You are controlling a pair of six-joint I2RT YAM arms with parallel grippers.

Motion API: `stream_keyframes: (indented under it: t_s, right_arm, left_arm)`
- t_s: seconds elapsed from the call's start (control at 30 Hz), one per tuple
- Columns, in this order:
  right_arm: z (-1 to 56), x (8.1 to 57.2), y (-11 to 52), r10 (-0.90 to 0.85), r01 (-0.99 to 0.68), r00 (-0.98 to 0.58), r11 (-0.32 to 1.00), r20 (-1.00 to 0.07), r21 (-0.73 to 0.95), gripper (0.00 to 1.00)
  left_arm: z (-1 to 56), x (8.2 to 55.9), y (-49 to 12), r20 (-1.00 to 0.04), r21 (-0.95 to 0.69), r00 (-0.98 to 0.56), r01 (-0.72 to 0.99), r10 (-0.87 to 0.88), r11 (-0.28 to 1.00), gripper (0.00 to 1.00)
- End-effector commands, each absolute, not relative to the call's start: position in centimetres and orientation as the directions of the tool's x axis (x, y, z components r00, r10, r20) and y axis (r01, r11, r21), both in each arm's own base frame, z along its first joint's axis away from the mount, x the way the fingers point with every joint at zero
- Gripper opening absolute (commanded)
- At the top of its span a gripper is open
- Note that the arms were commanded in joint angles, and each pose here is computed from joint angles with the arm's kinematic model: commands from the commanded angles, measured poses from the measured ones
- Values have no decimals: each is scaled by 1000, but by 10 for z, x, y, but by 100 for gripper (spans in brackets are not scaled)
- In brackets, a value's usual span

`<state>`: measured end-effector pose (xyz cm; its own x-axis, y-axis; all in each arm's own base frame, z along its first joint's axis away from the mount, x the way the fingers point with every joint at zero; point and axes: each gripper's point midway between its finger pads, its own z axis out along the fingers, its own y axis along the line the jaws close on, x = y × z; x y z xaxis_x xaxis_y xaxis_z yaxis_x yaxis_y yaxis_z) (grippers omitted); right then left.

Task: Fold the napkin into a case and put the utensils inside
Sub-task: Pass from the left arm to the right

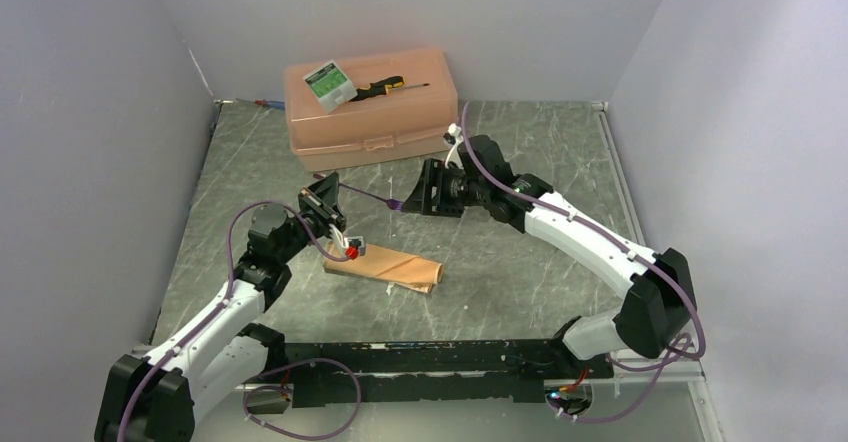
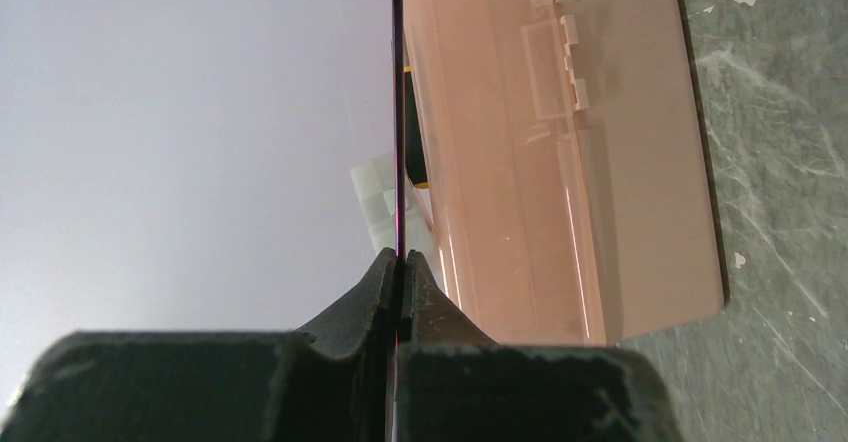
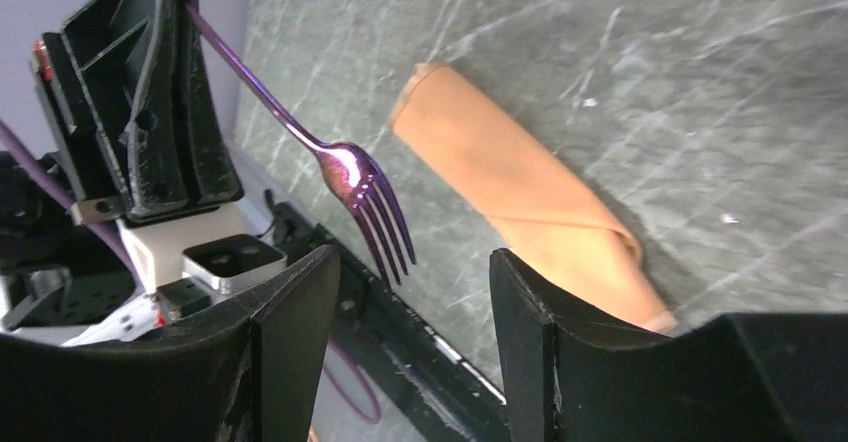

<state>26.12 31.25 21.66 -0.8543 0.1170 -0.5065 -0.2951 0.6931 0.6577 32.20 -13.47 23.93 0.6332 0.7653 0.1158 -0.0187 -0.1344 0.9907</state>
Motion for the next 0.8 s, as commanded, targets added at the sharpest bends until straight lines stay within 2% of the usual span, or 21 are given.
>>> stream_keyframes:
  t_s: [0.0, 0.13, 0.23, 0.37, 0.4, 0.47, 0.5, 0.6, 0.63, 0.67, 0.7, 0.77]
  right_arm:
    - [251, 257, 343, 160, -335, -869, 507, -468, 794, 60]
    - [259, 257, 355, 184, -313, -891, 414, -415, 855, 51]
    - [264, 260, 360, 220, -276, -906, 342, -363, 898, 31]
    - [257, 265, 359, 238, -232, -917, 333, -319, 914, 6]
    - [255, 266, 359, 242, -221, -919, 335, -310, 916, 2]
    - [252, 269, 355, 260, -202, -918, 340, -298, 919, 0]
    - [251, 271, 353, 271, -194, -916, 344, -295, 919, 0]
    - [244, 277, 338, 291, -177, -908, 385, -300, 906, 0]
    - [240, 279, 331, 295, -173, -904, 409, -309, 896, 0]
    - [234, 278, 321, 288, -176, -900, 447, -328, 877, 0]
    - [224, 275, 310, 283, -158, -900, 497, -331, 853, 0]
    - [213, 264, 291, 260, -148, -903, 558, -342, 817, 0]
  left_arm:
    - [261, 321, -135, 150, 989, 619, -100, 771, -112, 3]
    - [261, 322, -135, 151, 989, 615, -101, 774, -112, 3]
    - [260, 319, -135, 150, 989, 617, -100, 773, -112, 3]
    - [258, 318, -134, 153, 988, 613, -104, 775, -113, 3]
    - [257, 317, -134, 156, 988, 614, -106, 774, -114, 3]
    - [256, 315, -135, 152, 988, 621, -106, 769, -110, 3]
    - [256, 313, -135, 147, 989, 625, -103, 767, -106, 8]
    - [240, 308, -133, 63, 996, 637, 14, 768, -93, 61]
    - [235, 305, -131, 8, 993, 635, 84, 772, -80, 68]
    - [211, 296, -129, -82, 968, 627, 237, 775, -89, 80]
    - [201, 287, -126, -176, 929, 597, 363, 782, -67, 85]
    - [183, 271, -122, -356, 821, 486, 571, 798, 19, 87]
